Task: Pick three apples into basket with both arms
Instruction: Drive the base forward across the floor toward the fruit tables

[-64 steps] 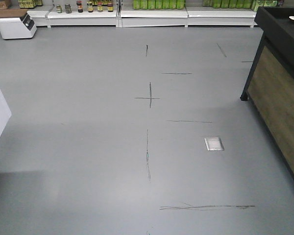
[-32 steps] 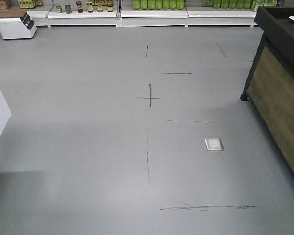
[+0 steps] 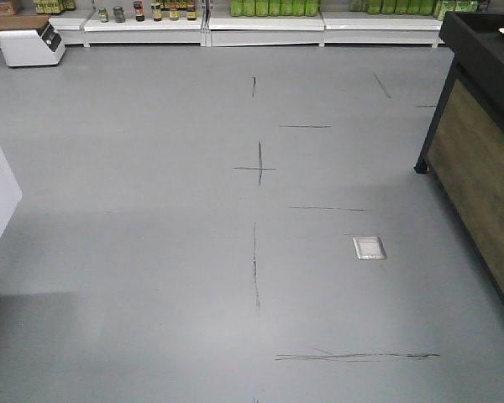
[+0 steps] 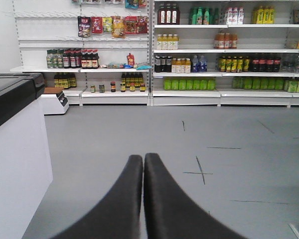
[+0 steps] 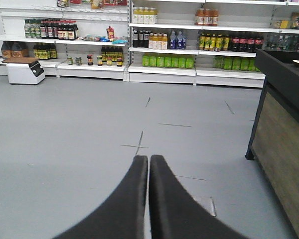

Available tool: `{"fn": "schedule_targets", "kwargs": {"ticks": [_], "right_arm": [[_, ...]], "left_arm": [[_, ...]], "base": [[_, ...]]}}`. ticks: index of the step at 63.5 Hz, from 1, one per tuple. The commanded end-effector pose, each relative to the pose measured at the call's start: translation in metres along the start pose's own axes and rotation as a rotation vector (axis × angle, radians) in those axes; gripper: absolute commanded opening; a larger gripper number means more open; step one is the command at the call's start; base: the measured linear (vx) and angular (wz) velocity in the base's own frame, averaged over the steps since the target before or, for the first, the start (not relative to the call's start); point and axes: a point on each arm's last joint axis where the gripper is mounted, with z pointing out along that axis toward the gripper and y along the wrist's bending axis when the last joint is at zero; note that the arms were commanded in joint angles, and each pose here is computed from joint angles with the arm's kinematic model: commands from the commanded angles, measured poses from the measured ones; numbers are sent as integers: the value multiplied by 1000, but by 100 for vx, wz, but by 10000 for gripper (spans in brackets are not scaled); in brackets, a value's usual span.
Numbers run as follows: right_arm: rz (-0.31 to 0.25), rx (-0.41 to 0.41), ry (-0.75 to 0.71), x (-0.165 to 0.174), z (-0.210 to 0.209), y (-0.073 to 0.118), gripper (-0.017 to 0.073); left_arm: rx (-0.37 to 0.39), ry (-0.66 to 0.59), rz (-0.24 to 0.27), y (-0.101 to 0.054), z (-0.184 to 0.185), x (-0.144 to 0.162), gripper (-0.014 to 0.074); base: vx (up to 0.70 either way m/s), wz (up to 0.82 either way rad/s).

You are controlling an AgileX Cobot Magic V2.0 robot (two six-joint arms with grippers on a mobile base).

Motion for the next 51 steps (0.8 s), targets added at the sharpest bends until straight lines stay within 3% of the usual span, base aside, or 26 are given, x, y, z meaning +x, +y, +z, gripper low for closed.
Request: {"fn": "schedule_targets", "kwargs": {"ticks": [1,51], "right_arm": [[-18,3,-65,-2,0,0,-1],[-18,3,-65,-2,0,0,-1]], "left_arm": [[-12,-63,-9,1,0,1,-6],[-12,-63,-9,1,0,1,-6]], "base": [[1,6],[8,2]]}}
